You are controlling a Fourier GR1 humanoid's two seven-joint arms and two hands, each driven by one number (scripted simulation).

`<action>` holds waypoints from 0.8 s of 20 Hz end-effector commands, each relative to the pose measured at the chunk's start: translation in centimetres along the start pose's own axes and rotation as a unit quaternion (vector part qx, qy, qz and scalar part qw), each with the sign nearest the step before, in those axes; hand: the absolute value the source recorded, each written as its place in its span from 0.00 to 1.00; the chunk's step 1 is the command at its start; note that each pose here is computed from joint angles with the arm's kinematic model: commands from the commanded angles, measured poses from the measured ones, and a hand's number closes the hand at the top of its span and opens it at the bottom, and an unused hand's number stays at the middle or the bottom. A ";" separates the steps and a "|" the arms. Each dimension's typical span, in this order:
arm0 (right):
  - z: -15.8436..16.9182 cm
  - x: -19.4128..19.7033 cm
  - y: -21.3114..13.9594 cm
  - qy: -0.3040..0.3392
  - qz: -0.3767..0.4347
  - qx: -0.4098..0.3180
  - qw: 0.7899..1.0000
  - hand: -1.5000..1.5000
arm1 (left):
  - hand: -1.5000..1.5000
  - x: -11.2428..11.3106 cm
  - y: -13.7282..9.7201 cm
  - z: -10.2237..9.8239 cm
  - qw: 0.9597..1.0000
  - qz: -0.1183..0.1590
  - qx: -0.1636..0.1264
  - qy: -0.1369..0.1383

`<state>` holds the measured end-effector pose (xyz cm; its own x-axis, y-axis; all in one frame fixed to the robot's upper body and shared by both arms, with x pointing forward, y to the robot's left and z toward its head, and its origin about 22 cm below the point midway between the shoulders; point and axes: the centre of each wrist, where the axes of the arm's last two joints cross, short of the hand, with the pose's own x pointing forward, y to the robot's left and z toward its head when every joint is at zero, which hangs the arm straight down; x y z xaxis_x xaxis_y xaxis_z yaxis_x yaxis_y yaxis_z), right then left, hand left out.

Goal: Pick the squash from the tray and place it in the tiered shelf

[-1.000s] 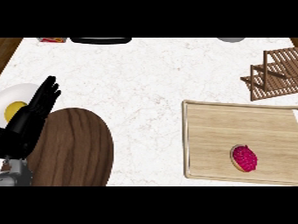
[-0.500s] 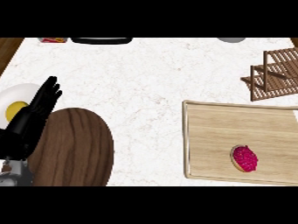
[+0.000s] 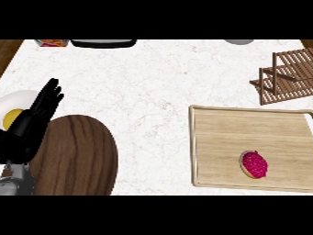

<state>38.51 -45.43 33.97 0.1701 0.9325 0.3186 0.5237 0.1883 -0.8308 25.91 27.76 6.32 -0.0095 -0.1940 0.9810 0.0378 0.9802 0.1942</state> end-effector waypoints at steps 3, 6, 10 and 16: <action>-0.4 -1.3 -6.6 0.084 -0.160 -0.036 0.983 0.00 | 0.50 -0.9 1.0 0.5 1.000 0.007 0.004 0.004; 0.7 -4.7 -9.9 0.129 -0.237 -0.053 0.961 0.00 | 0.50 -1.2 -0.2 0.6 1.000 0.007 0.007 0.004; 3.3 -9.9 -12.2 0.185 -0.301 -0.053 0.934 0.00 | 0.50 -0.6 0.1 0.5 1.000 -0.002 0.000 -0.003; 8.0 -15.2 -18.4 0.193 -0.333 -0.039 0.922 0.00 | 0.50 -0.6 1.3 0.8 1.000 -0.002 0.006 -0.001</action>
